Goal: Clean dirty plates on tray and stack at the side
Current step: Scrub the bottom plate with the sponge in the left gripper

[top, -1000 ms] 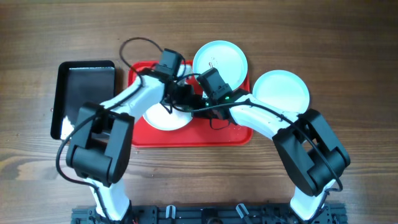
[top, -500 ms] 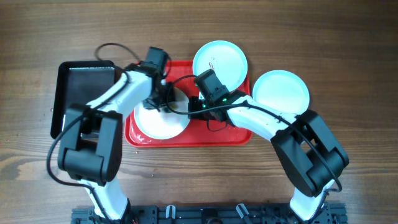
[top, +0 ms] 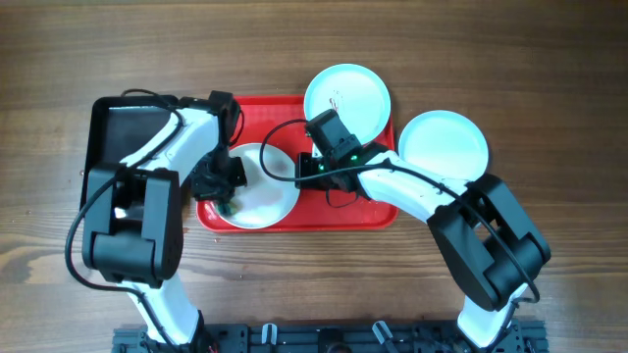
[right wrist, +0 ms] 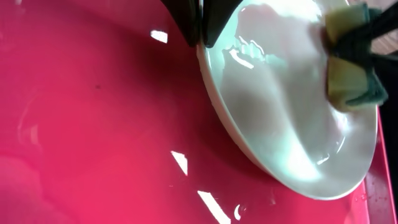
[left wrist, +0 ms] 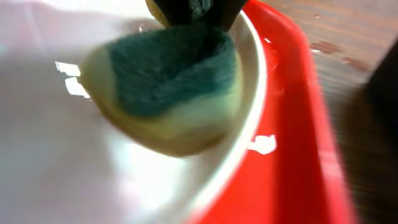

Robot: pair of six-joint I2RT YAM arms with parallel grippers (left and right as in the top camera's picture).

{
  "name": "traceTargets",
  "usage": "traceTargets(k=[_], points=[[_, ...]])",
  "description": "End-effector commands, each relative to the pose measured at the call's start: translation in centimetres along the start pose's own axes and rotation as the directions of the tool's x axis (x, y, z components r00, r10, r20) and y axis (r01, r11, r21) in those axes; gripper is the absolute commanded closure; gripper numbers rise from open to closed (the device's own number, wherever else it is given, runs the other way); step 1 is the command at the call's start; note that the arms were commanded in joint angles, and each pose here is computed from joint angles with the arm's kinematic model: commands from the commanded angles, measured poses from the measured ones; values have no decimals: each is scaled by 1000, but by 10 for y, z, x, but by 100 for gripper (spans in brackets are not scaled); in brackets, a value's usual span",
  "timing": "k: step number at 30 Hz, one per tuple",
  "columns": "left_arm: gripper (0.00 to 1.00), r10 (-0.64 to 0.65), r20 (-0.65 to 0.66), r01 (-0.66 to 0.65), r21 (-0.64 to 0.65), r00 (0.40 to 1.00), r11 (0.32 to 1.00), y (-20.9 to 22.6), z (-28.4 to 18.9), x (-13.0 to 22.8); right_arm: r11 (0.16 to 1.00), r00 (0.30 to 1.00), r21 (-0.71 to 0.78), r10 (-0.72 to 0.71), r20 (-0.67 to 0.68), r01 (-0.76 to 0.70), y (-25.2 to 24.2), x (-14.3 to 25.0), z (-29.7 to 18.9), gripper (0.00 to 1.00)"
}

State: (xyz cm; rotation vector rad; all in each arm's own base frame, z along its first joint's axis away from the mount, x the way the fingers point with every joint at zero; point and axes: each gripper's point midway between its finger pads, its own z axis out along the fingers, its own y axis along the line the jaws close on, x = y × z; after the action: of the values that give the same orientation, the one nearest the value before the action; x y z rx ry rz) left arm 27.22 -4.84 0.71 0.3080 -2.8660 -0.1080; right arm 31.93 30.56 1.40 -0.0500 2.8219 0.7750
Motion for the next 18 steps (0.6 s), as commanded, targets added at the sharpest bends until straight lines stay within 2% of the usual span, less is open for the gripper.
traceTargets(k=[1,6,10,18], points=[[96,244,-78,-205,339,967,918,-55,7,23,999,1000,46,4,-11,-4,-14,3,6,96],[96,222,84,-234,507,971,830,-95,-8,-10,999,1000,46,5,-12,-4,-14,3,6,96],[96,131,151,-192,534,980,823,-105,-14,-35,999,1000,46,5,-11,-4,-14,3,6,96],[96,14,284,-182,577,959,796,-115,-40,-80,999,1000,46,5,-12,-4,-14,3,6,96]])
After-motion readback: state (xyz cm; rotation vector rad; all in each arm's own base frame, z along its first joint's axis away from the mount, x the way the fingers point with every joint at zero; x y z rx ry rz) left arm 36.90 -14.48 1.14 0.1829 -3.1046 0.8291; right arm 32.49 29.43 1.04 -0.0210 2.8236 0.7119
